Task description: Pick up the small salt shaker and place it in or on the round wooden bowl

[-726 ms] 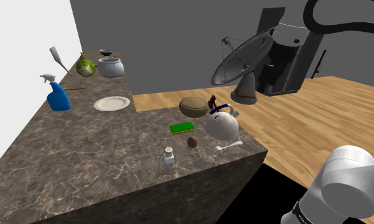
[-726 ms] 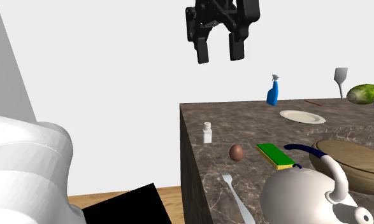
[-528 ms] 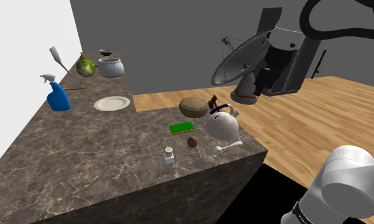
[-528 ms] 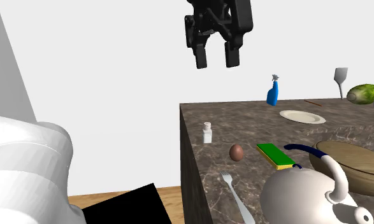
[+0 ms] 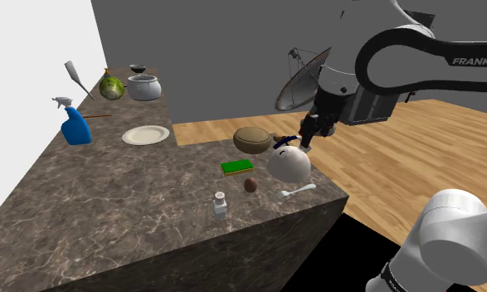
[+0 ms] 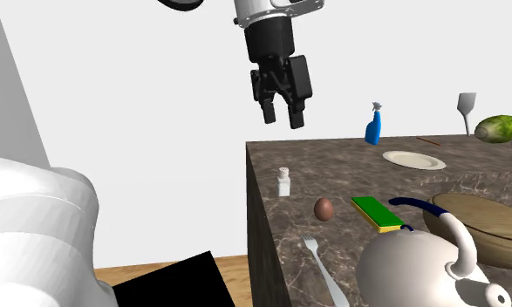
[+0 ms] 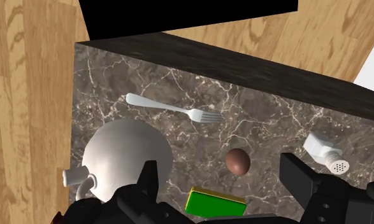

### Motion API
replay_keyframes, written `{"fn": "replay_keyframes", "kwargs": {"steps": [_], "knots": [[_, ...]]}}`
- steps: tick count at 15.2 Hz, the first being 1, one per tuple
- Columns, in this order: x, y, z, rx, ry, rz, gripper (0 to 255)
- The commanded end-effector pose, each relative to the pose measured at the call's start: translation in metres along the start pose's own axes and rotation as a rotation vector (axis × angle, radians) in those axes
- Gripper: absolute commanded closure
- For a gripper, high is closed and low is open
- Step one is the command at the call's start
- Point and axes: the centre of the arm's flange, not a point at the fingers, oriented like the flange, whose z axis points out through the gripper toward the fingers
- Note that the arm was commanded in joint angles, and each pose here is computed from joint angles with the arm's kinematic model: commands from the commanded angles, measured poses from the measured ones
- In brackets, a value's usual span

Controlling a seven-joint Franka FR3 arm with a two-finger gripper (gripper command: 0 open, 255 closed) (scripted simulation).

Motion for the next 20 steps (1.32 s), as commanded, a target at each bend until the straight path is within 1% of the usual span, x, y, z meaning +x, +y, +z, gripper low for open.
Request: {"fn": "replay_keyframes", "kwargs": {"steps": [1,10,20], "knots": [[0.006,-0.023,0.015,-0.003,0.01,0.013,0],[0.031,-0.118,0.084,-0.022,0.048,0.062,0],[0.068,-0.22,0.161,-0.044,0.09,0.116,0]]}}
